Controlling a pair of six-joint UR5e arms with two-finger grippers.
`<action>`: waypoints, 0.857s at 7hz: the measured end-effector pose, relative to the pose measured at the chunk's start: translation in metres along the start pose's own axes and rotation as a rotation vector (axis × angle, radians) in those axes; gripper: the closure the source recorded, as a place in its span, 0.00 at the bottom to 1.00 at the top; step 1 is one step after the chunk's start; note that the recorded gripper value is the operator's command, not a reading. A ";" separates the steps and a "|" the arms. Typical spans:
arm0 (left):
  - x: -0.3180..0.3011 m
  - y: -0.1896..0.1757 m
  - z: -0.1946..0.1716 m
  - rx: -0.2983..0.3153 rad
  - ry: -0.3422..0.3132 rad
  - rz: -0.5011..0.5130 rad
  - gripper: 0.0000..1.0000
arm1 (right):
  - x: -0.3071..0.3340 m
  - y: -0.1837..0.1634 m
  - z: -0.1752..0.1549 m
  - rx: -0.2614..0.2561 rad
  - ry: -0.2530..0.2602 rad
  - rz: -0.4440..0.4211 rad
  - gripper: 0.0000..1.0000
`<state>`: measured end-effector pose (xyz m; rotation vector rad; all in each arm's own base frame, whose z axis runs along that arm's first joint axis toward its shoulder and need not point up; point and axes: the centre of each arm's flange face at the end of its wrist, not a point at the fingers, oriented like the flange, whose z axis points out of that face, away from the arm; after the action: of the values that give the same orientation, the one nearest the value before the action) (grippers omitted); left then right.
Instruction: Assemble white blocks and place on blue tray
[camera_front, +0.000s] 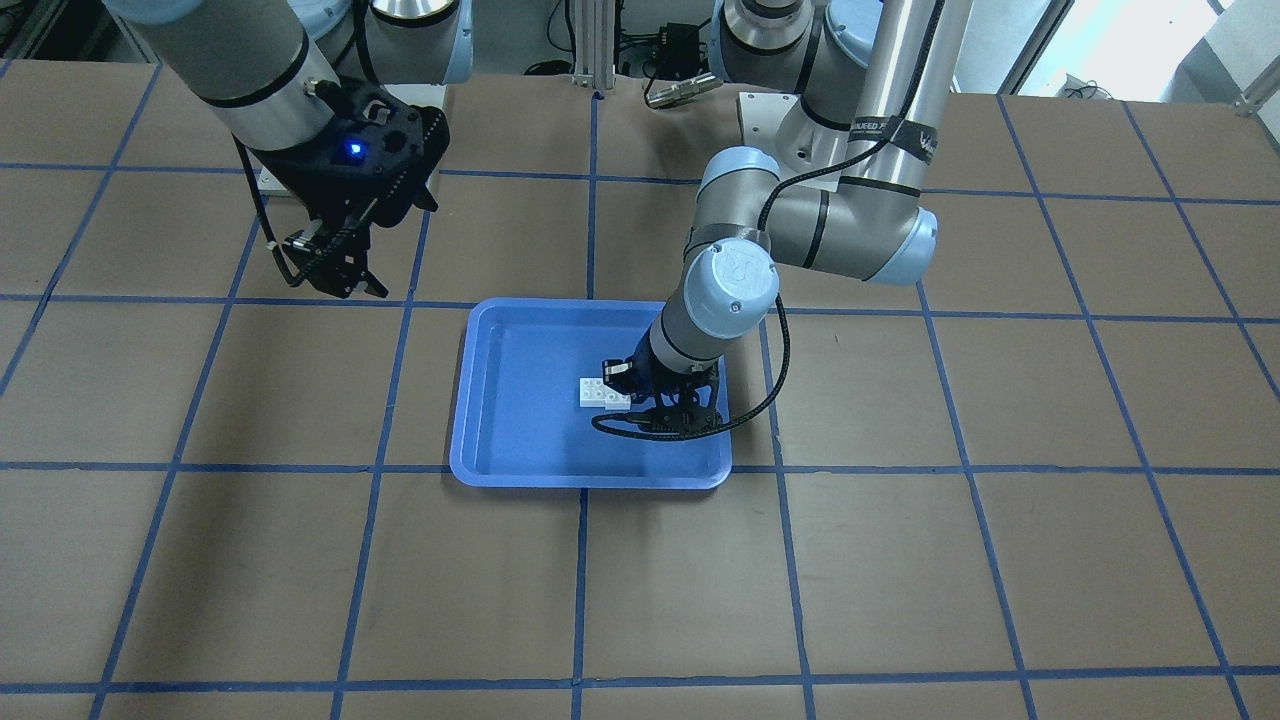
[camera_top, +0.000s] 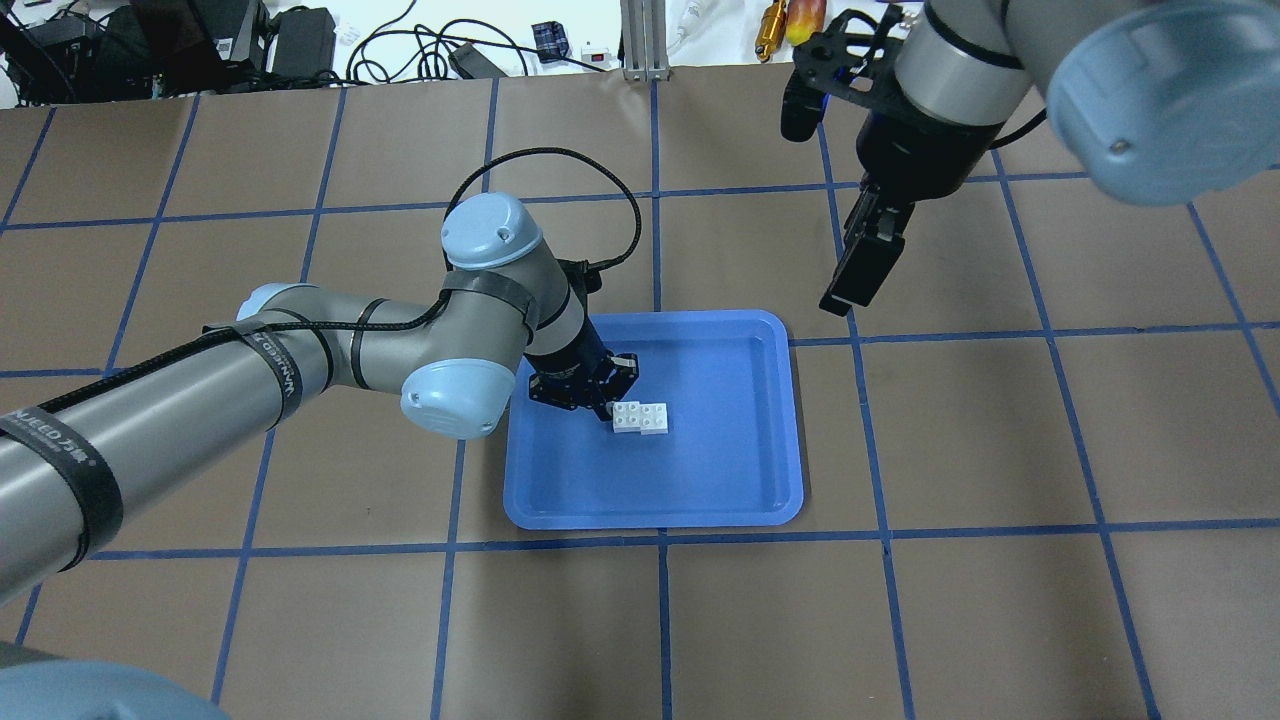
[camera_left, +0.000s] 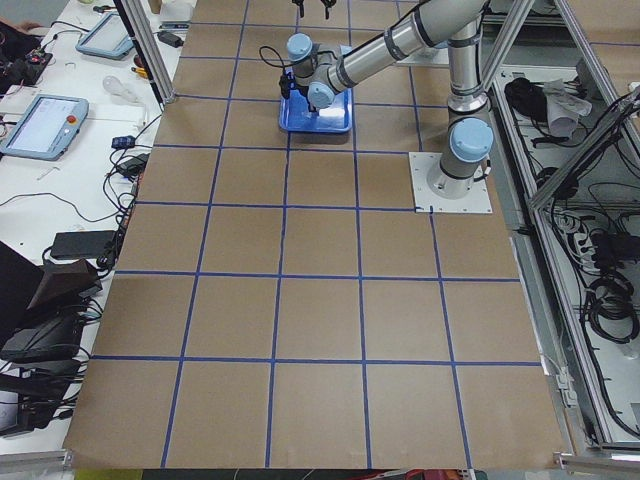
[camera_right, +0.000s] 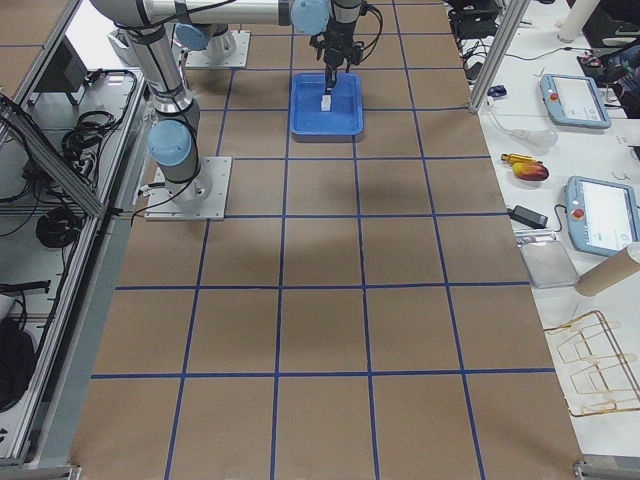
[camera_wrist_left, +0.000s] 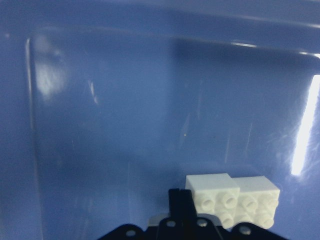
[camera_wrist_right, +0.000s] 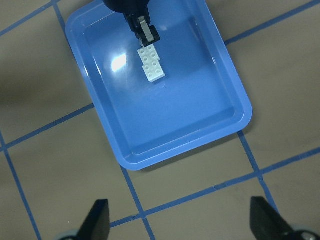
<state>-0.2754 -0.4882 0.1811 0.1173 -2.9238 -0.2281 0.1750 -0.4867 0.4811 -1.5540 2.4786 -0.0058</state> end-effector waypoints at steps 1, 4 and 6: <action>0.000 0.000 0.000 0.001 0.000 0.000 0.98 | 0.003 0.007 -0.020 -0.013 0.008 0.093 0.00; 0.005 -0.005 -0.034 0.062 0.016 0.016 0.96 | 0.003 0.018 -0.041 -0.058 0.083 0.472 0.00; 0.016 -0.019 -0.098 0.094 -0.023 0.027 0.96 | 0.005 0.026 -0.048 -0.085 0.188 0.747 0.00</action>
<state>-0.2692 -0.5223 0.2763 0.0901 -2.9569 -0.0882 0.1413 -0.4847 0.5238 -0.5858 3.0825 0.0757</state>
